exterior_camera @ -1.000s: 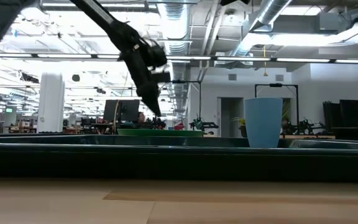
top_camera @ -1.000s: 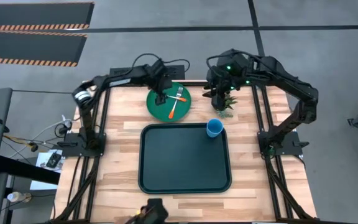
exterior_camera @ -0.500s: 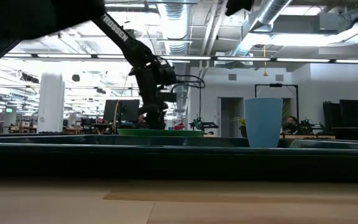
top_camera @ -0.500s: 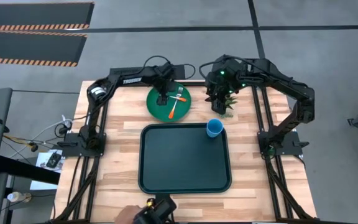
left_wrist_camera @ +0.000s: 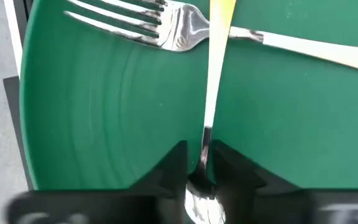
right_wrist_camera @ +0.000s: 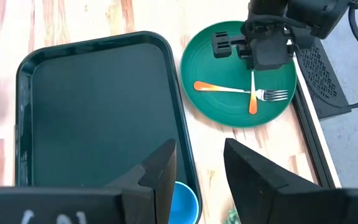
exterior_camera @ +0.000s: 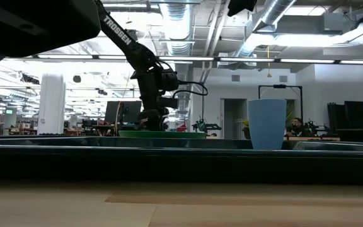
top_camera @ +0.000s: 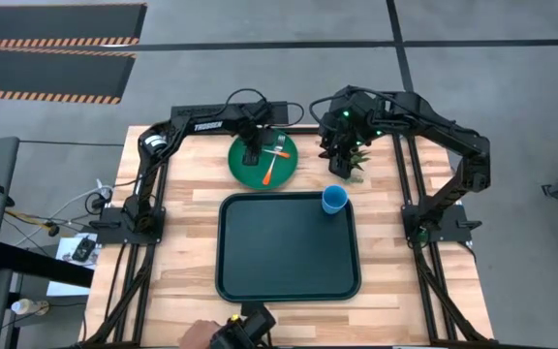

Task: Pick and place plate/cup/fork/spoon on tray
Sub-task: Put the orange spoon to the bottom of the blue cup on the black table tray

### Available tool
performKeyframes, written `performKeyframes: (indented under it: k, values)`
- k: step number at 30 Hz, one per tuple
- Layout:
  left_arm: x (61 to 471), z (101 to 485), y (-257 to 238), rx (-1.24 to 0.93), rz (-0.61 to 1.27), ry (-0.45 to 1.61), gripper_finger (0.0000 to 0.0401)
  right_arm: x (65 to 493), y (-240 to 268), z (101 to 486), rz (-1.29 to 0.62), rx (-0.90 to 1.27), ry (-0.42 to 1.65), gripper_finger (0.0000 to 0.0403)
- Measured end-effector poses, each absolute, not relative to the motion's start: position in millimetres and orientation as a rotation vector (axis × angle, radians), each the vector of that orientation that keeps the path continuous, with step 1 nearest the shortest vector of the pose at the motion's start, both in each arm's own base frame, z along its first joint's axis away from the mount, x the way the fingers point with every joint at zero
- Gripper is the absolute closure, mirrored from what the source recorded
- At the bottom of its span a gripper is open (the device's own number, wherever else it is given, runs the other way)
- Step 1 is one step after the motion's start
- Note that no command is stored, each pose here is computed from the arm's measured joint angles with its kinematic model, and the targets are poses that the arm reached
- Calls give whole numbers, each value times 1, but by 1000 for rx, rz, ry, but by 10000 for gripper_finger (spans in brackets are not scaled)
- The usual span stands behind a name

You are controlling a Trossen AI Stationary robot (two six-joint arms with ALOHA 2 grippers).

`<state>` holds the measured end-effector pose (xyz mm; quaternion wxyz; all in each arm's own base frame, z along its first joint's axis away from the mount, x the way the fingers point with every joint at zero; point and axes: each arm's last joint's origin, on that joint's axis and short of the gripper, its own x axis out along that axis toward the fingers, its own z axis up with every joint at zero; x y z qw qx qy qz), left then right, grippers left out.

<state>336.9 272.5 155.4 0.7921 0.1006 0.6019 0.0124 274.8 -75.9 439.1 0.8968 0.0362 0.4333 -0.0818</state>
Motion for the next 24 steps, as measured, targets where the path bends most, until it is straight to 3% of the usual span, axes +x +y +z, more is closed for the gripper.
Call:
performKeyframes:
  k: [3,14,19,24]
  values:
    - [337,155,272,211,26,1302,392,275,-76,439,-172,80,898,244]
    - [338,161,261,224,72,1366,399,275,-76,439,-182,101,896,244]
    - [335,197,254,224,149,1296,399,273,-75,441,-190,115,889,244]
    - [321,257,244,119,205,1077,400,263,-68,448,-195,145,866,244]
